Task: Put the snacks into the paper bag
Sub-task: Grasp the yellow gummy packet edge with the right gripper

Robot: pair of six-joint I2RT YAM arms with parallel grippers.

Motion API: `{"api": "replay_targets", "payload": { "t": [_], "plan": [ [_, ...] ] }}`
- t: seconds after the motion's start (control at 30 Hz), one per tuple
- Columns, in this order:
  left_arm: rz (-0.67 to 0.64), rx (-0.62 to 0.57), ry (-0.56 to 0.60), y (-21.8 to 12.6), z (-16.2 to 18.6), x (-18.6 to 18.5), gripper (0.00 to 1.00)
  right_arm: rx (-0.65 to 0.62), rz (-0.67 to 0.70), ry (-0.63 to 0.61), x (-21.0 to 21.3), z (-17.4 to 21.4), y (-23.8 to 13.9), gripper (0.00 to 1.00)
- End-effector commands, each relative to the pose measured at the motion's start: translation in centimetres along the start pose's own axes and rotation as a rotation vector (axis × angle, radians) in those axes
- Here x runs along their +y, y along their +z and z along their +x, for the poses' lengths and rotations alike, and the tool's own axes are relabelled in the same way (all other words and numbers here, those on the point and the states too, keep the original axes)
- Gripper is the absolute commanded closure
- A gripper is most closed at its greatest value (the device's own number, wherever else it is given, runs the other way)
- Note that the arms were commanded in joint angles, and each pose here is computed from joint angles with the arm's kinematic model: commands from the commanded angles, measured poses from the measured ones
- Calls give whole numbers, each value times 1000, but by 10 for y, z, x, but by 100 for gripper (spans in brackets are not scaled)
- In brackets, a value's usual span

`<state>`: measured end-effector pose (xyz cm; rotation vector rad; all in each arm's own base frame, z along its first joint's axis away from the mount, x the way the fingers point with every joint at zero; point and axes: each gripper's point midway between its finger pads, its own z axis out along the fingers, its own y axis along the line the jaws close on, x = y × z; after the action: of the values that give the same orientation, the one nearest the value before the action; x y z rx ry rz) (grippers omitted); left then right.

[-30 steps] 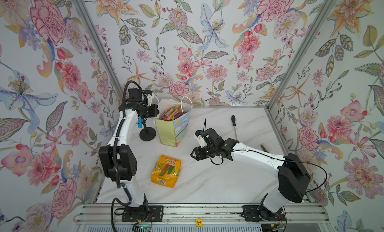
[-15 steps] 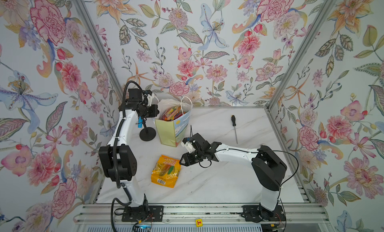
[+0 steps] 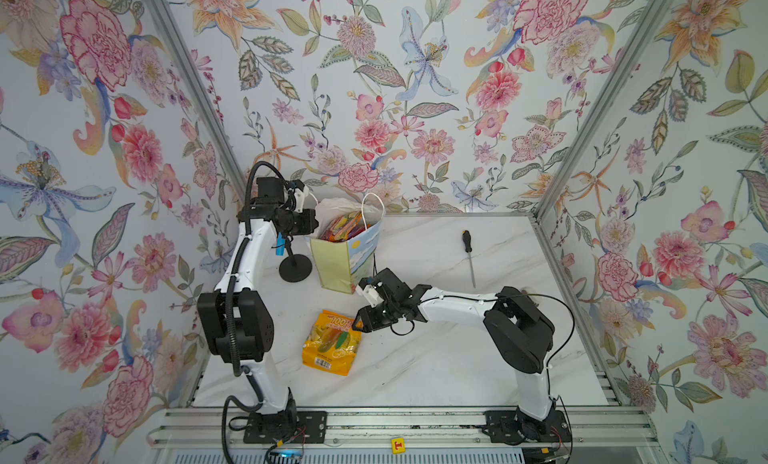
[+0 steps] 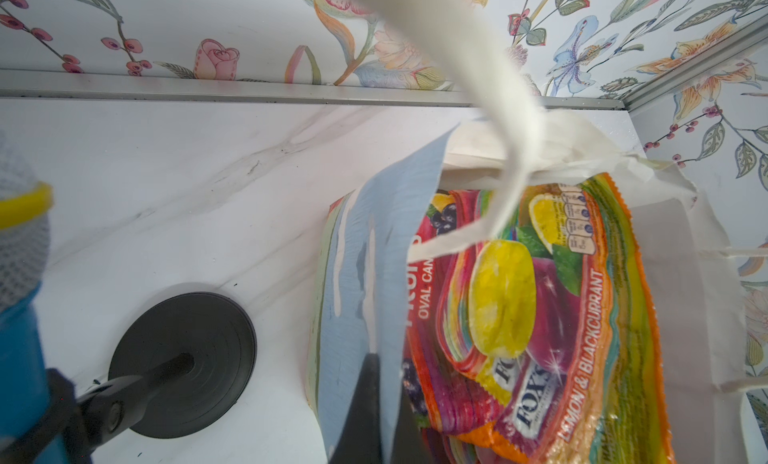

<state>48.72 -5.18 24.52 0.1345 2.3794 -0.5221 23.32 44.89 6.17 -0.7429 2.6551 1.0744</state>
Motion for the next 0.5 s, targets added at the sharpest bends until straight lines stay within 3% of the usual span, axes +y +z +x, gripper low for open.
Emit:
{"api": "replay_targets", "payload": {
  "t": [0.0, 0.3, 0.47],
  "plan": [
    [8, -74, 19, -25, -16, -6, 97, -7, 9, -5, 2, -6, 8, 50],
    [8, -75, 20, -25, -16, -7, 97, 4, -30, 3, 6, -3, 20, 55],
    [7, -78, 20, -27, -17, -6, 97, -12, -40, 14, 4, -5, 23, 87]
  ]
}}
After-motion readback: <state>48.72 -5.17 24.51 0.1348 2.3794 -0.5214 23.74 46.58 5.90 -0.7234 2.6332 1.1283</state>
